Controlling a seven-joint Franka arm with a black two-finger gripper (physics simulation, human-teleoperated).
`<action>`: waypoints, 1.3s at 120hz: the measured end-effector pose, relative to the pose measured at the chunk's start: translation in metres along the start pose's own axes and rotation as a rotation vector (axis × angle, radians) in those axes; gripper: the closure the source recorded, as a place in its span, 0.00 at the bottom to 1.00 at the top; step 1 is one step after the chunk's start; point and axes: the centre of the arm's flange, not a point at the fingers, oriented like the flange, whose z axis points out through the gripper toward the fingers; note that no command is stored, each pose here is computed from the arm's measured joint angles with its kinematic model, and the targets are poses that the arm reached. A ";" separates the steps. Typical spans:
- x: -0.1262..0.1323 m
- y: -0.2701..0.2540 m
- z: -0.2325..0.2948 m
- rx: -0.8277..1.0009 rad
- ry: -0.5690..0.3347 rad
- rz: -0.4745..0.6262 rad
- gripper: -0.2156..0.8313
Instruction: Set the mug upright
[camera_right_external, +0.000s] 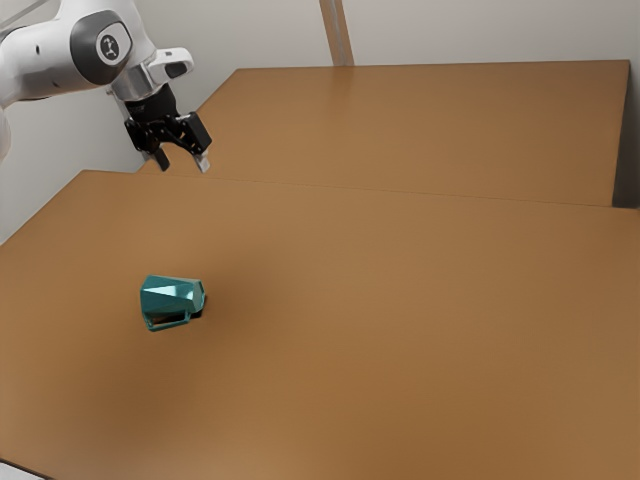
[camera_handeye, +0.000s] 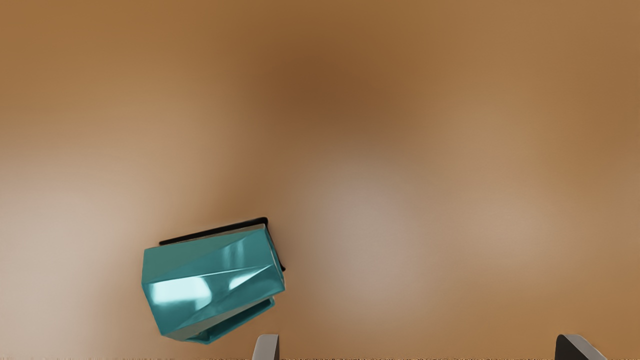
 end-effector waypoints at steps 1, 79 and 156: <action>0.000 0.000 0.000 0.000 0.000 0.000 0.21; -0.068 -0.082 0.041 -0.325 -0.063 -0.185 0.21; -0.153 -0.219 0.158 -0.704 0.010 -0.313 0.21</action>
